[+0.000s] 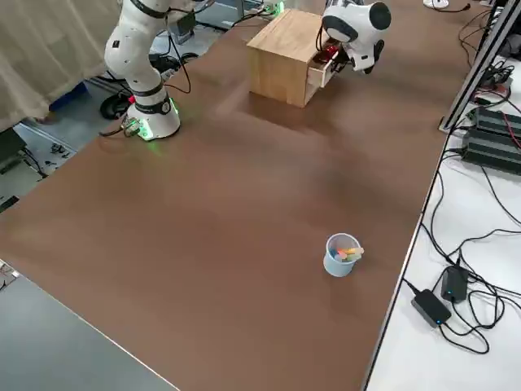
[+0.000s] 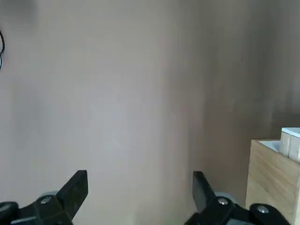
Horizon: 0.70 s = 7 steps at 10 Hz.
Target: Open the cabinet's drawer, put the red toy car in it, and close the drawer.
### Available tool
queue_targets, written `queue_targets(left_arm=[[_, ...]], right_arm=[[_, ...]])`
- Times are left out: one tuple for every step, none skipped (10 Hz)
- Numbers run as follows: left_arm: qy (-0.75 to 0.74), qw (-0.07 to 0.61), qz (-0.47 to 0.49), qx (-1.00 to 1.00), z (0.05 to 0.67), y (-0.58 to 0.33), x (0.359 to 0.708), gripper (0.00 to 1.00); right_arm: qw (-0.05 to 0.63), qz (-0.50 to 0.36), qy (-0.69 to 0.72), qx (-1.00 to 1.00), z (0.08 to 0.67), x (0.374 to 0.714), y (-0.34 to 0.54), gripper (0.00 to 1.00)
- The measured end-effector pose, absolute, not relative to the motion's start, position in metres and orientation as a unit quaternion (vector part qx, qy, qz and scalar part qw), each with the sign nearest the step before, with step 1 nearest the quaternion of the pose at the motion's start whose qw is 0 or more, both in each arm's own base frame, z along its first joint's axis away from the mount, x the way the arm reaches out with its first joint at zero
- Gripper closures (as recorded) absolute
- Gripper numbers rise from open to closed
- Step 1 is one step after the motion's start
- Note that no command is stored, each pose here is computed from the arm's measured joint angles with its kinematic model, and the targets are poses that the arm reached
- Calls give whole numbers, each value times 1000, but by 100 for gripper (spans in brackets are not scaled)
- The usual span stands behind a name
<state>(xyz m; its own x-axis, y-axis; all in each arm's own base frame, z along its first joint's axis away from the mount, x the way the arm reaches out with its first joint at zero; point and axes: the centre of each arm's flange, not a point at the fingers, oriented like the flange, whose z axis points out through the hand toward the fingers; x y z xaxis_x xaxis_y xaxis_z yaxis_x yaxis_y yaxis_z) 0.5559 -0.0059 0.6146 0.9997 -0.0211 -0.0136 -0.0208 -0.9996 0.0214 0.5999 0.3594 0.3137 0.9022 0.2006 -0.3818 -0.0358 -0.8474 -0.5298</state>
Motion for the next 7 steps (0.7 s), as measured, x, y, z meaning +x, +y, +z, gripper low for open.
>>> queue_targets(left_arm=[[-10,11,-7,1000,615,-6,556,1],[-11,11,-7,1000,614,-6,556,1],[-10,11,-8,1000,614,-6,556,1],[-10,11,-8,1000,614,-6,556,1],[-10,11,-8,1000,614,-6,556,1],[-10,11,-8,1000,614,-6,556,1],[-10,11,-8,1000,614,-6,556,1]], right_arm=[[272,221,-46,-935,313,598,360,76],[270,229,-49,-934,312,595,362,76],[269,234,-51,-933,312,593,363,76],[267,244,-54,-931,311,589,364,76],[265,255,-57,-928,309,585,365,76],[263,266,-61,-926,308,582,366,76],[260,278,-66,-922,307,576,369,76]])
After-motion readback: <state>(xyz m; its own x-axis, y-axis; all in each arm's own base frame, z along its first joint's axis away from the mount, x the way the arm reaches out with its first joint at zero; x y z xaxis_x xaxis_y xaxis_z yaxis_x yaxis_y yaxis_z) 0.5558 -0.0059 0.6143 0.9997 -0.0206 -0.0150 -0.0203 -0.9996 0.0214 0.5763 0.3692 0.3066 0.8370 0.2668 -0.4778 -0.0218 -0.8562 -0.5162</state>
